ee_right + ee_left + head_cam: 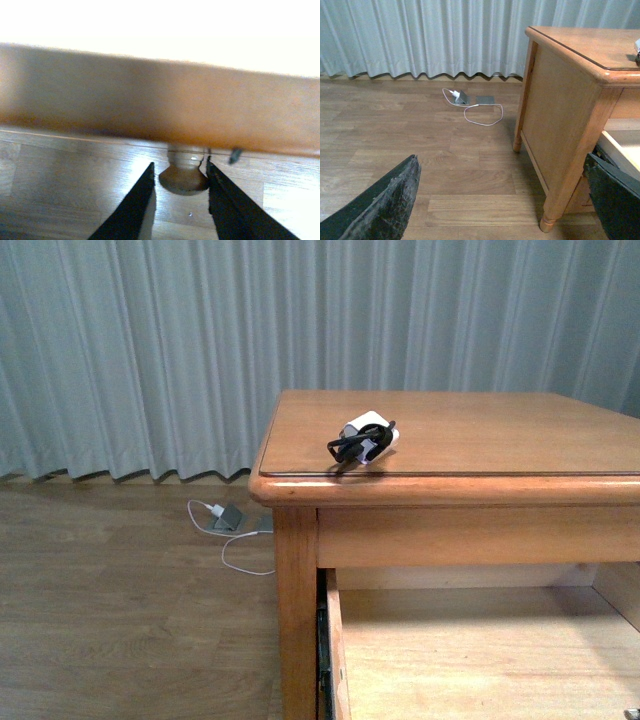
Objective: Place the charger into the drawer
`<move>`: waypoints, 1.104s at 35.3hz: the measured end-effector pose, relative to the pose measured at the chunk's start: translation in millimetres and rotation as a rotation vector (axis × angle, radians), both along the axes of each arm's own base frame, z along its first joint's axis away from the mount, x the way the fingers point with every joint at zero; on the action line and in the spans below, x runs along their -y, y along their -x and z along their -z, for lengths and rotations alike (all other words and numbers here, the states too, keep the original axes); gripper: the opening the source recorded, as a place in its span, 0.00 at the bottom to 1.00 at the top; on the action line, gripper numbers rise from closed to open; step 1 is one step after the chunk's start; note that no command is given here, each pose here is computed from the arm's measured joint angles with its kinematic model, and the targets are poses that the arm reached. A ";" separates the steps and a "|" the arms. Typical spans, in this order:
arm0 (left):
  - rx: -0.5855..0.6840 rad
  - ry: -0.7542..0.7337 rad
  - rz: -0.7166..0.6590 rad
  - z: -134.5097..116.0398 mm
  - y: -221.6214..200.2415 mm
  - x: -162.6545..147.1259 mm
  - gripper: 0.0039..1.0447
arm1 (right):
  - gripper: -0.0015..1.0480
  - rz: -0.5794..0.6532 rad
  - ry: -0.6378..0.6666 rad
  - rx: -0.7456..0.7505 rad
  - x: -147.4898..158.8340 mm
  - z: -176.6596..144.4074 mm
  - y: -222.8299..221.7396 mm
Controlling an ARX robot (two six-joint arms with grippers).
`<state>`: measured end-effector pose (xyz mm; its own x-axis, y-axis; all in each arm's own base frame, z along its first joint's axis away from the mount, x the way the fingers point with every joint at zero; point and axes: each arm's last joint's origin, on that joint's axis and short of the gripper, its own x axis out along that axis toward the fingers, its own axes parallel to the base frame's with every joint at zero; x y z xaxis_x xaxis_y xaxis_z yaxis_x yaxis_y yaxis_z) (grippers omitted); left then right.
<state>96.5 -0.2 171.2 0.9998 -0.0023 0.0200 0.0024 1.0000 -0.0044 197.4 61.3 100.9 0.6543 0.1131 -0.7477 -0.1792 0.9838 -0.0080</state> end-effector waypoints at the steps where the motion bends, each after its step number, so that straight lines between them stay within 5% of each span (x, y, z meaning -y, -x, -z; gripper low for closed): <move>1: 0.000 0.000 0.000 0.0 0.0 0.0 0.94 | 0.35 0.001 -0.008 0.010 0.1 -2.4 1.7; 14: 0.000 0.000 0.000 0.0 0.0 0.0 0.94 | 0.93 -0.023 -0.207 0.110 17.6 -61.2 34.3; 23: 0.000 0.000 0.000 0.0 0.0 0.0 0.94 | 0.91 0.010 -0.330 0.339 60.4 -106.9 61.6; 34: 0.000 0.000 0.000 0.0 0.0 0.0 0.94 | 0.91 0.003 -0.357 0.451 72.8 -117.0 76.5; 39: 0.000 0.000 -0.001 0.0 0.0 0.0 0.94 | 0.63 0.162 -0.110 0.831 62.8 -105.5 80.5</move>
